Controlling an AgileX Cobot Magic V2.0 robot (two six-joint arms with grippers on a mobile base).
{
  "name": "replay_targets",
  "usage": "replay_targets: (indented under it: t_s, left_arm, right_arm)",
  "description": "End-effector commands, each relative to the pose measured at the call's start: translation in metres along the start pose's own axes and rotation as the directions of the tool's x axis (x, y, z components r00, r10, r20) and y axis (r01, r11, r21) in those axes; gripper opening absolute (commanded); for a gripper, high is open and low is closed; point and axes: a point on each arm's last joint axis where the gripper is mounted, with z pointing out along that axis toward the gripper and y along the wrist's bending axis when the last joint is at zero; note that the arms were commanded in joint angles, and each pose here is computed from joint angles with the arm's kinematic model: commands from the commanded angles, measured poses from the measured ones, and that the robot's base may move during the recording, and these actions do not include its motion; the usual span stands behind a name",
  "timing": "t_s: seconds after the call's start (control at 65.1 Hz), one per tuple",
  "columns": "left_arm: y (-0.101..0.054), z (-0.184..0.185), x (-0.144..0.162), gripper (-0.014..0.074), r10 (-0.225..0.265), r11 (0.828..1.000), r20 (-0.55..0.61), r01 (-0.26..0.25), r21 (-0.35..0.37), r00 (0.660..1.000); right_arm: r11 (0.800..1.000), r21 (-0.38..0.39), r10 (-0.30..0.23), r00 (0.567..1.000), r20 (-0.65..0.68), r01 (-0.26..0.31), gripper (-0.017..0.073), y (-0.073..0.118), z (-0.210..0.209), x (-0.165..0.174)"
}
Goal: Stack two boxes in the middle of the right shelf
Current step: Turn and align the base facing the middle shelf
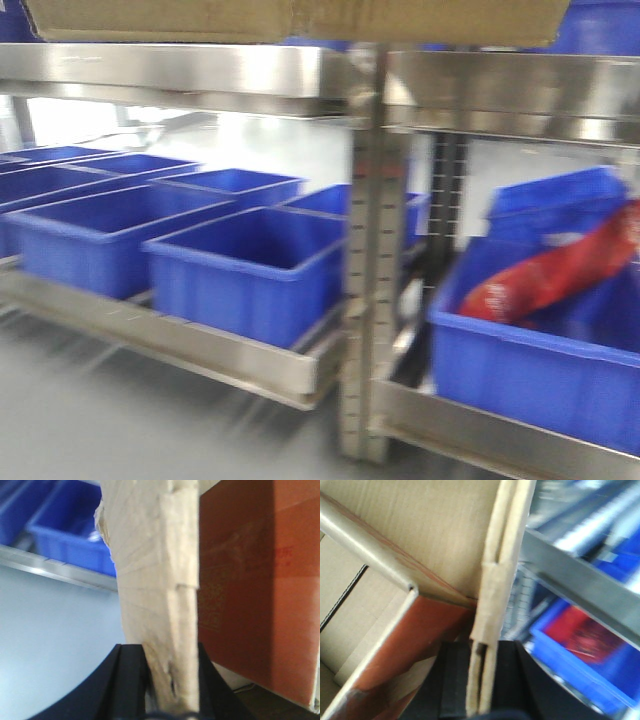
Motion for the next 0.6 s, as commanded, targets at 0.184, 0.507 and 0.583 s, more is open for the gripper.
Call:
replay_targets:
  t_s: [0.184,0.507,0.583]
  left_arm:
    - [0.0030,-0.0116,-0.0048,-0.0111,0.006,1.000,0.067,-0.004,-0.022,0.998]
    - [0.0030,-0.0116,-0.0048,-0.0111,0.006,1.000,0.067,-0.004,-0.022,0.998]
    - [0.0030,-0.0116,-0.0048,-0.0111,0.006,1.000,0.067,-0.004,-0.022,0.998]
  right_arm:
    - [0.998,0.049,-0.042,0.997,0.066,0.039,-0.0153,-0.0044,-0.0091,-0.0066]
    - [0.998,0.049,-0.042,0.997,0.066,0.039,-0.0153,-0.0044,-0.0091,-0.0066]
    - [0.998,0.049,-0.042,0.997,0.066,0.039,-0.0153,-0.0044,-0.0091,-0.0066]
